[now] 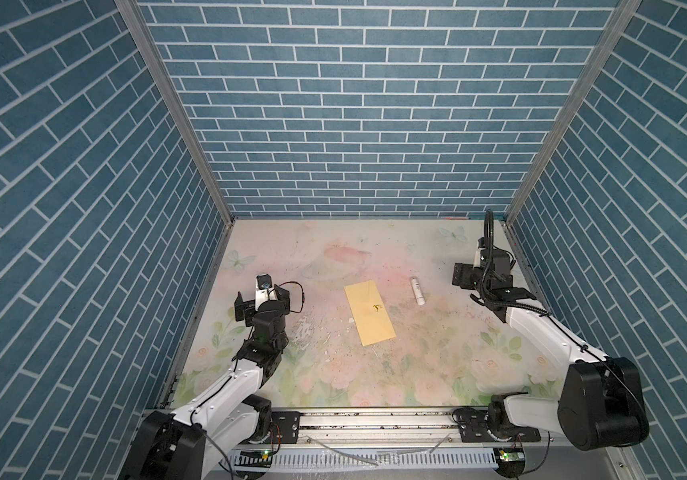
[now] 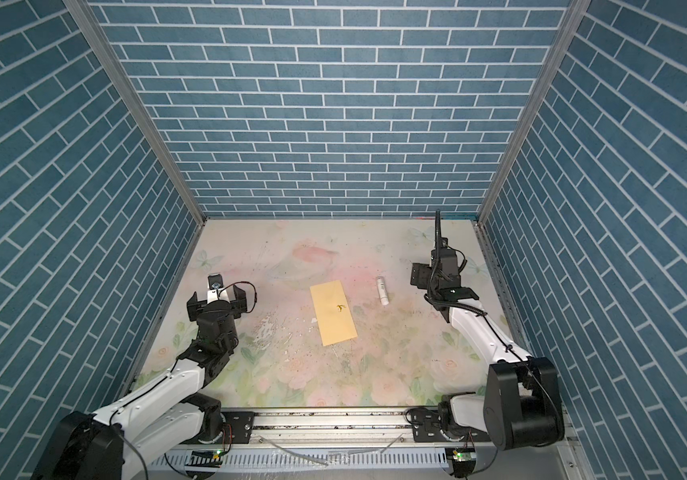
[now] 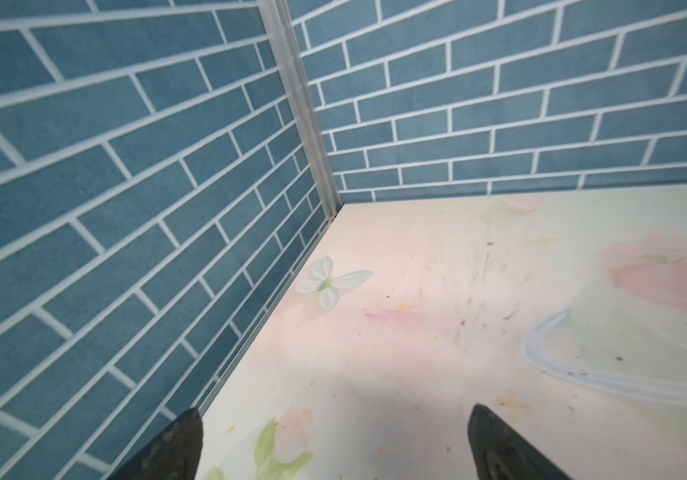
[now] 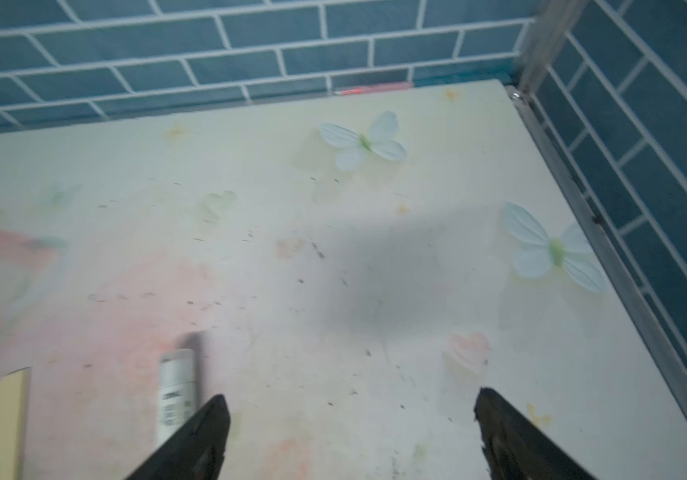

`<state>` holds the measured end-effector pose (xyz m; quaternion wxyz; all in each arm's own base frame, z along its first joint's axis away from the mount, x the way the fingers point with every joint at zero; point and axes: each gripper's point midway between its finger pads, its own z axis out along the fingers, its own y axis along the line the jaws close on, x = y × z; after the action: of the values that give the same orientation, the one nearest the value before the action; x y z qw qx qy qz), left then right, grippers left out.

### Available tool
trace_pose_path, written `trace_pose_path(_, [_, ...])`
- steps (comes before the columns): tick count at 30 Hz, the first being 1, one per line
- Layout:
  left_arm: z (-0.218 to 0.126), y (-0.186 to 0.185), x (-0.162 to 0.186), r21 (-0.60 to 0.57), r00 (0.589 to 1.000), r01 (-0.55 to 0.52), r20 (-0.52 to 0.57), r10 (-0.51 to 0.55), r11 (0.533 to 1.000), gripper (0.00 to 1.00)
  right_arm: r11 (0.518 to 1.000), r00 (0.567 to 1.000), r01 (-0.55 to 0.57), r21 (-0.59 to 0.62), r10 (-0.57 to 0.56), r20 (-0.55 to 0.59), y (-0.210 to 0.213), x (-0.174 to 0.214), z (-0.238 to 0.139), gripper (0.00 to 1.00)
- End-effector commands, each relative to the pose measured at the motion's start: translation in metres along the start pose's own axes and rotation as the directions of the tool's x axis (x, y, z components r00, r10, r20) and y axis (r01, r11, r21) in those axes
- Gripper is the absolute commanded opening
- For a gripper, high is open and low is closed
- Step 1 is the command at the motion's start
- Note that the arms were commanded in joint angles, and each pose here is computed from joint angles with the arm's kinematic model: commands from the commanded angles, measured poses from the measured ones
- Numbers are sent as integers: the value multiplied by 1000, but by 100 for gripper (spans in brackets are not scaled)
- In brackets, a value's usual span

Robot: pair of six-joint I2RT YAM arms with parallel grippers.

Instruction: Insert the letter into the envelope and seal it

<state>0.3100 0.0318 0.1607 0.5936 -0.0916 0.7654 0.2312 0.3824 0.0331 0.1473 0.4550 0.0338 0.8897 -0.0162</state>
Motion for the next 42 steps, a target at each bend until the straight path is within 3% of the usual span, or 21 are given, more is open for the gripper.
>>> trace_pose_path(1, [9, 10, 0, -37, 1000, 18, 22, -18, 999, 100, 987, 990, -25, 156, 2, 143, -38, -13, 2, 93])
trace_pose_path(6, [23, 5, 18, -25, 1000, 6, -10, -7, 1000, 100, 975, 991, 8, 221, -38, 132, -56, 15, 24, 93])
trace_pose_path(12, [39, -1, 14, -11, 1000, -1, 1, 1, 1000, 100, 978, 973, 83, 194, -122, 197, -52, 19, 38, 94])
trace_pose_path(17, [52, -11, 18, 87, 998, -10, -62, 16, 996, 100, 993, 973, 57, 100, -77, 219, -51, 28, 42, 94])
trace_pose_path(25, [48, -24, 18, 187, 999, -25, -42, 34, 982, 100, 997, 960, 73, -18, -65, 273, -41, 41, 42, 93])
trace_pose_path(29, [42, -36, 14, 265, 999, 40, -9, -40, 963, 100, 999, 969, 19, 47, -30, 247, -54, 40, 47, 99])
trace_pose_path(32, [48, -38, 18, 254, 997, 71, 9, -76, 964, 100, 999, 967, 18, 48, -30, 255, -55, 39, 46, 99])
trace_pose_path(42, [71, -70, 37, 348, 997, 19, -81, 10, 937, 100, 999, 967, 18, 42, -28, 253, -54, 38, 47, 99])
